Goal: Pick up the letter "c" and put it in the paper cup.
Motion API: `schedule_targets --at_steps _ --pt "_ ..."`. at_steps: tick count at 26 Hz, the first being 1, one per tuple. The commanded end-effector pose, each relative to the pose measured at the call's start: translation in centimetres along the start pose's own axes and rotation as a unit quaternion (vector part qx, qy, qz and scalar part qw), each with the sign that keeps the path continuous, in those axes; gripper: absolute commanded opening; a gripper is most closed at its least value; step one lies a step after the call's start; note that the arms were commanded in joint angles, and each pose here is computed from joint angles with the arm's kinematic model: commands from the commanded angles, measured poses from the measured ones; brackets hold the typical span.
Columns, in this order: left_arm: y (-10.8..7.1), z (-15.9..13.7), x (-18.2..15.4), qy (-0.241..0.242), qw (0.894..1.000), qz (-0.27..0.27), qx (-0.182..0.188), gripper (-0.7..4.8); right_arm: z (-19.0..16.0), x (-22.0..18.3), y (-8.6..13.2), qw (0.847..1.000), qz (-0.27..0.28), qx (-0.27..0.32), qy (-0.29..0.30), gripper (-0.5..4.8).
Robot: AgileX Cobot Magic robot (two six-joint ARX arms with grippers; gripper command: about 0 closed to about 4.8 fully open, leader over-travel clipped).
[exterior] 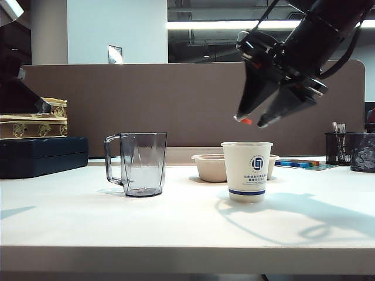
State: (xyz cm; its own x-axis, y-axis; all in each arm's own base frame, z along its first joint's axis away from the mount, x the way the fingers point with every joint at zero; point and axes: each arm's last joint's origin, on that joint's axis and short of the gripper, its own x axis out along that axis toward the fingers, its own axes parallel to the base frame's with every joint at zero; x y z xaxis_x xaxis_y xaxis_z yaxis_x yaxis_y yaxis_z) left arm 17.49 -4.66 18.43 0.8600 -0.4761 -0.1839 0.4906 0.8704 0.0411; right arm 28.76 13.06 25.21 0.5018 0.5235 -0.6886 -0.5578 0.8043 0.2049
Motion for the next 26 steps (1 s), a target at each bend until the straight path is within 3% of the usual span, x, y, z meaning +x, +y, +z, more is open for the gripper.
schedule_targets --at_steps 1,13,20,26 --pt "0.0 0.3 0.0 -0.01 1.0 -0.001 0.003 0.03 0.1 0.4 -0.1 1.0 -0.002 -0.002 0.0 2.75" --pt "0.0 0.3 0.0 -0.01 1.0 -0.001 0.003 0.03 0.1 0.5 -0.2 1.0 -0.019 -0.003 -0.001 2.64" --pt "0.1 1.5 0.0 -0.063 0.998 0.003 0.017 0.03 0.5 -0.8 0.2 1.0 -0.019 -0.012 -0.022 2.59" --pt "0.1 2.9 -0.6 -0.088 0.996 0.005 0.025 0.03 1.1 -3.1 0.8 0.997 -0.033 -0.043 -0.056 1.97"
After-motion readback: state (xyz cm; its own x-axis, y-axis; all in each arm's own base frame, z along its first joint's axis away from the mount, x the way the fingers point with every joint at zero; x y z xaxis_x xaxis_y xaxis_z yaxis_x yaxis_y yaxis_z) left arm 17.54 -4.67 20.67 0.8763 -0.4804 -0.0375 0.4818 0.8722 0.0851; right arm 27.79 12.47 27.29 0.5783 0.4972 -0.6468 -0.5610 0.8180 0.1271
